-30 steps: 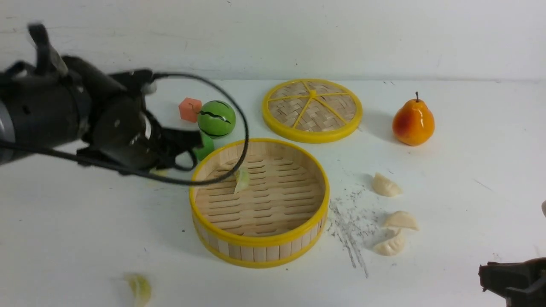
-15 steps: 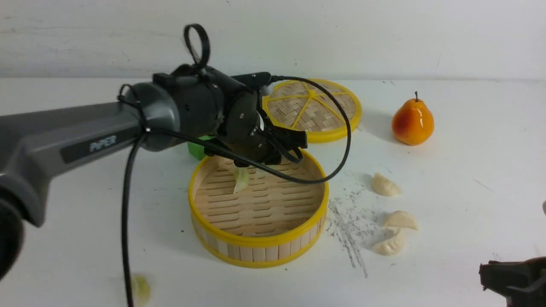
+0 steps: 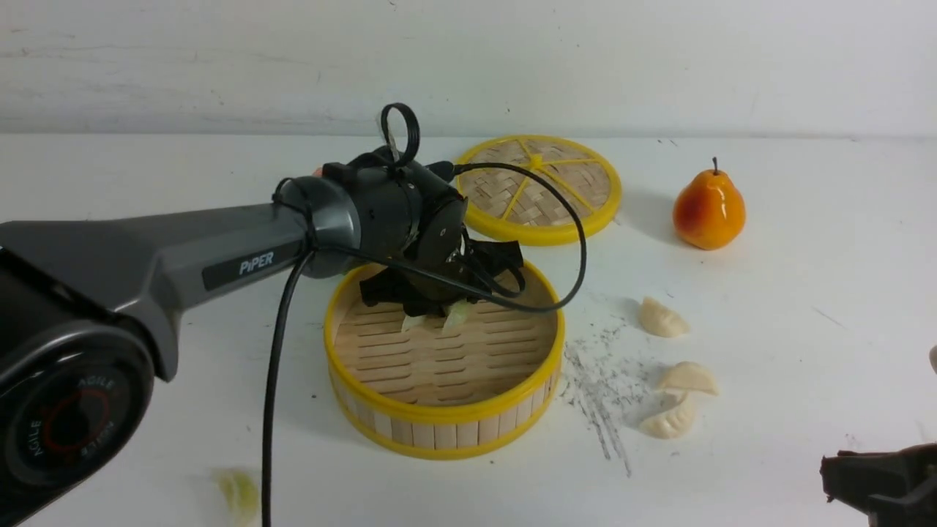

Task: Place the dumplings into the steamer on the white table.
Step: 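Place the dumpling into the bamboo steamer basket with the left gripper, then reach for and grasp a dumpling on the table with the left gripper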

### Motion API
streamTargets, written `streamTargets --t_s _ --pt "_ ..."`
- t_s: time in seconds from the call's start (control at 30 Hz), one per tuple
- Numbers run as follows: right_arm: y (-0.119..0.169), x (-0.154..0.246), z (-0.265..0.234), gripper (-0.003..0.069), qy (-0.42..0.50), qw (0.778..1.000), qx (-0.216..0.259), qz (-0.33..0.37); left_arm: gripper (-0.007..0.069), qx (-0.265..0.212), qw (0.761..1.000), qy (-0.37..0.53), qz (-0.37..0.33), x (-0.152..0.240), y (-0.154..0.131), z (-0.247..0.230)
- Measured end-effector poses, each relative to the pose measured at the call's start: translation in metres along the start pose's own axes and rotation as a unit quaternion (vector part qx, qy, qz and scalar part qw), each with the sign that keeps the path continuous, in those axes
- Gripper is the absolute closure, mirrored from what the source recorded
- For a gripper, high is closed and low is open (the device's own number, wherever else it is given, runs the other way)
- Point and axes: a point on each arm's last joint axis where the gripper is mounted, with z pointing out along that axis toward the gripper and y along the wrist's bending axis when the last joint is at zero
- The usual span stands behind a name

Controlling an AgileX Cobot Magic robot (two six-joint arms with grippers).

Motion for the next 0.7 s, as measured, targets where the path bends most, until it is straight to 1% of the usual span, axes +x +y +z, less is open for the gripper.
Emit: streamTargets --t_s 0.1,0.23,0.27,0.3,0.33,0.37,0.4,0.43,0.47,0.53,0.57,0.6,0.7 --pt "0.000 0.000 0.000 0.0550 0.000 1.000 0.000 0.000 0.0226 -0.013 1.000 0.005 -0.003 -0.004 0.001 -0.007" --pt "0.000 0.000 0.000 0.0548 0.000 1.000 0.000 0.000 0.0213 -0.011 1.000 -0.008 0.019 -0.016 -0.001 -0.042" --pt "0.000 0.000 0.000 0.0546 0.000 1.000 0.000 0.000 0.0211 0.000 0.999 -0.029 0.037 -0.027 -0.004 -0.073" --pt "0.000 0.000 0.000 0.0546 0.000 1.000 0.000 0.000 0.0211 0.000 0.999 -0.031 0.043 -0.028 -0.004 -0.078" --pt "0.000 0.000 0.000 0.0544 0.000 1.000 0.000 0.000 0.0210 0.012 0.995 -0.067 0.067 -0.041 -0.004 -0.121" --pt "0.000 0.000 0.000 0.0544 0.000 1.000 0.000 0.000 0.0210 0.012 0.994 -0.075 0.076 -0.043 -0.003 -0.132" --pt "0.000 0.000 0.000 0.0545 0.000 1.000 0.000 0.000 0.0210 0.016 0.991 -0.096 0.087 -0.049 -0.002 -0.158" --pt "0.000 0.000 0.000 0.0545 0.000 1.000 0.000 0.000 0.0210 0.021 0.990 -0.109 0.089 -0.052 -0.001 -0.174" --pt "0.000 0.000 0.000 0.0543 0.000 1.000 0.000 0.000 0.0210 0.025 0.985 -0.138 0.100 -0.056 0.006 -0.213" --pt "0.000 0.000 0.000 0.0541 0.000 1.000 0.000 0.000 0.0210 0.028 0.980 -0.163 0.107 -0.054 0.017 -0.248" --pt "0.000 0.000 0.000 0.0540 0.000 1.000 0.000 0.000 0.0210 0.024 0.980 -0.165 0.112 -0.046 0.027 -0.261" --pt "0.000 0.000 0.000 0.0540 0.000 1.000 0.000 0.000 0.0210 0.025 0.979 -0.168 0.112 -0.043 0.031 -0.269" --pt "0.000 0.000 0.000 0.0536 0.000 1.000 0.000 0.000 0.0210 0.004 0.984 -0.135 0.115 -0.013 0.057 -0.268"
